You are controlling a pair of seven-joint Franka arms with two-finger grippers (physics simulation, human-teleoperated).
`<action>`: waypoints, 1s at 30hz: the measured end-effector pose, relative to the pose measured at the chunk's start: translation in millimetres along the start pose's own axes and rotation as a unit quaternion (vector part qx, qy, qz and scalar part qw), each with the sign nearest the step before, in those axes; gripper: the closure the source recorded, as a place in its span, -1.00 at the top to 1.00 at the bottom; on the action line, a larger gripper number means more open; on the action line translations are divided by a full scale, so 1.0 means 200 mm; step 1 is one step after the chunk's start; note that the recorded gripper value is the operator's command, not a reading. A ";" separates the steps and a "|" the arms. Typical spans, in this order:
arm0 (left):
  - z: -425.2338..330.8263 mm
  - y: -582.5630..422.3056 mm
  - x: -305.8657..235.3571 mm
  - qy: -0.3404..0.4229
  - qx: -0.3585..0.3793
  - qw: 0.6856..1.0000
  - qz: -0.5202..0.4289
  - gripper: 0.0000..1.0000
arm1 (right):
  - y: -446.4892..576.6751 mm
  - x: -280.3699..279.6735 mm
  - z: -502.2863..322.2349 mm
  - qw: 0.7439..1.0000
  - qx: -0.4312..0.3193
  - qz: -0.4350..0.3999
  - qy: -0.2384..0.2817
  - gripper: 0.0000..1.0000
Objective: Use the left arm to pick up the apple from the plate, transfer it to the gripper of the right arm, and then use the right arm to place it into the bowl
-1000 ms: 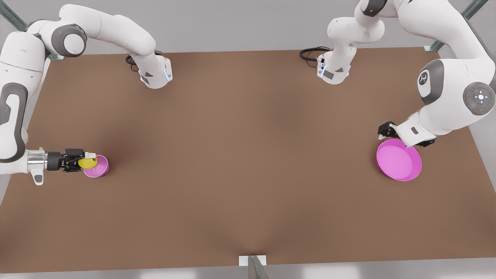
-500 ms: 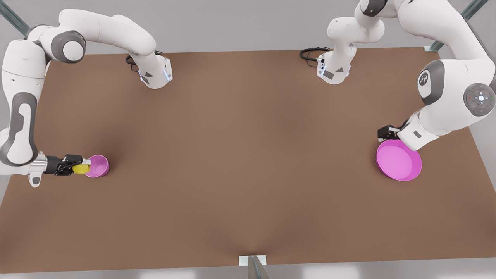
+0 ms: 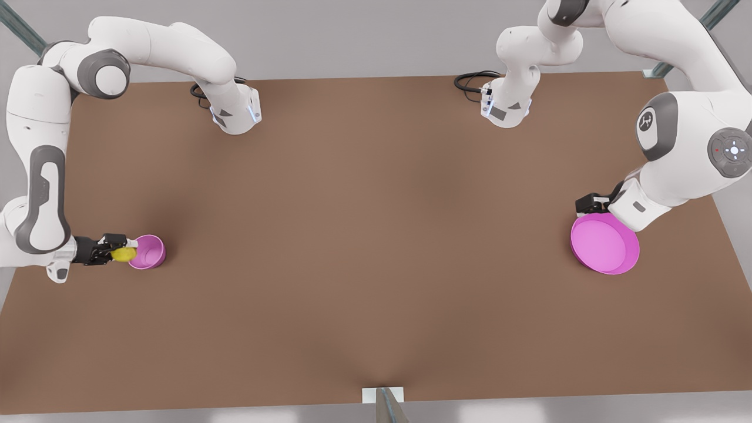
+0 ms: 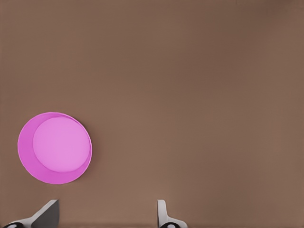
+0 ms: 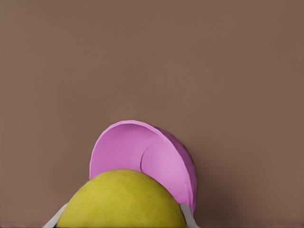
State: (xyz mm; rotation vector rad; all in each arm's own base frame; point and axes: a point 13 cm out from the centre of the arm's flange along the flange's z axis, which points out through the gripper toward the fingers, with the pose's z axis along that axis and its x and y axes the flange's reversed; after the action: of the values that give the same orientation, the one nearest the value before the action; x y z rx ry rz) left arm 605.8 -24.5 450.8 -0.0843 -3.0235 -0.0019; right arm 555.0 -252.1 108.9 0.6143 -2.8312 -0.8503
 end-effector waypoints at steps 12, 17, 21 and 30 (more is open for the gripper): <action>0.00 0.00 0.00 -0.001 0.000 1.000 -0.014 1.00 | 0.91 -0.62 -0.73 0.964 0.205 -0.162 0.043 1.00; 0.01 -0.01 -0.01 0.000 0.000 1.000 -0.016 1.00 | 2.03 -0.96 -0.86 0.924 0.300 -0.232 0.053 1.00; 0.02 -0.03 -0.02 -0.002 -0.001 1.000 -0.012 1.00 | 2.05 -0.82 -0.92 0.937 0.317 -0.139 0.044 1.00; 0.02 -0.04 -0.13 -0.021 -0.003 1.000 -0.002 1.00 | 1.95 -0.83 -0.95 0.951 0.308 -0.001 0.005 1.00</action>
State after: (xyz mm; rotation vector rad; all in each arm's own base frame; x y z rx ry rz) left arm 629.9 -34.0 444.6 -0.0802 -3.0660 -0.0093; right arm 614.1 18.2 481.6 0.6745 -3.0683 0.0681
